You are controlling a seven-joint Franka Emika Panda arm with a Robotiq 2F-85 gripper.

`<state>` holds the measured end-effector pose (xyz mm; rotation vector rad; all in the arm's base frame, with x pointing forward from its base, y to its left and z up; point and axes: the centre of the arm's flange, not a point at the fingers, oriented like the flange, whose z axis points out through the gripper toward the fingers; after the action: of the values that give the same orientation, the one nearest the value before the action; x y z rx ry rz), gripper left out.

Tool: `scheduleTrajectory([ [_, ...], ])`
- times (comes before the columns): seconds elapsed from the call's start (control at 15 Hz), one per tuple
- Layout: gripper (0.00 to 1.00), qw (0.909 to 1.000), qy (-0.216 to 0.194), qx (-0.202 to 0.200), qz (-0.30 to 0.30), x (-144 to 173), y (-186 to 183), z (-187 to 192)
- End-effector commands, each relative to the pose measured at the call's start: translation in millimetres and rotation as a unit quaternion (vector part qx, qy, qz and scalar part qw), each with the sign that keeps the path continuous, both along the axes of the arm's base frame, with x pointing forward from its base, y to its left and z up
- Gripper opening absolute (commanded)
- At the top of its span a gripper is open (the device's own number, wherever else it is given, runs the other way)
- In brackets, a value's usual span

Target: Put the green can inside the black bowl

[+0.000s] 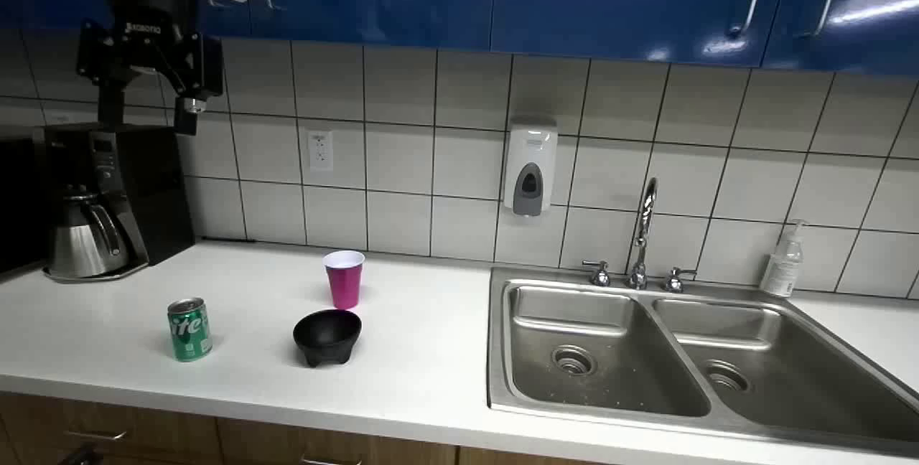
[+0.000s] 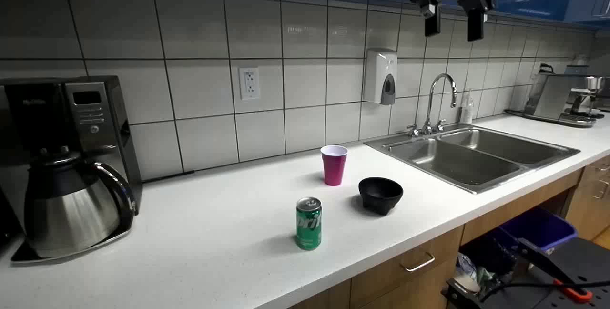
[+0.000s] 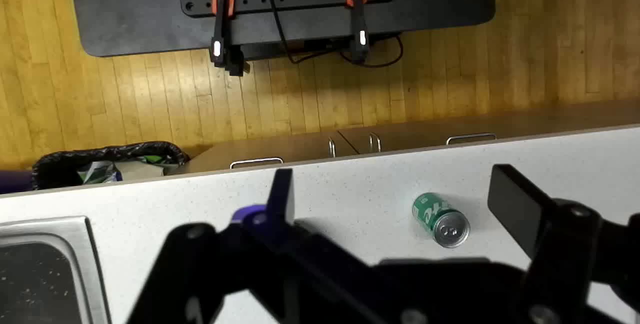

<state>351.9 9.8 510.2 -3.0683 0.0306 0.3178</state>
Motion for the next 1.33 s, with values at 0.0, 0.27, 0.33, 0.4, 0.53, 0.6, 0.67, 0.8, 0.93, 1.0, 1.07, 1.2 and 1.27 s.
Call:
scheduleTrajectory([
  [0.0,1.0,1.0,0.0,0.0,0.0,0.1,0.0,-0.1],
  [0.27,1.0,1.0,0.0,0.0,0.0,0.1,0.0,-0.1],
  [0.33,1.0,1.0,0.0,0.0,0.0,0.1,0.0,-0.1],
  [0.4,1.0,1.0,0.0,0.0,0.0,0.1,0.0,-0.1],
  [0.53,1.0,1.0,-0.003,-0.003,0.006,5.4,4.7,-3.8],
  [0.6,1.0,0.9999,-0.006,-0.006,0.011,9.0,9.3,-6.7],
  [0.67,1.0,0.9998,-0.007,-0.008,0.015,12.0,12.9,-8.7],
  [0.8,1.0,0.9995,-0.01,-0.011,0.028,20.6,22.3,-14.2],
  [0.93,1.0,0.9991,-0.012,-0.013,0.039,29.1,32.4,-21.6],
  [1.0,1.0,0.9989,-0.012,-0.014,0.044,32.5,36.0,-25.4],
  [1.07,1.0,0.9986,-0.012,-0.013,0.05,36.8,39.6,-29.8],
  [1.2,1.0,0.9982,-0.012,-0.013,0.057,43.4,45.7,-38.5],
  [1.27,1.0,0.9981,-0.011,-0.012,0.06,46.9,47.5,-43.3],
])
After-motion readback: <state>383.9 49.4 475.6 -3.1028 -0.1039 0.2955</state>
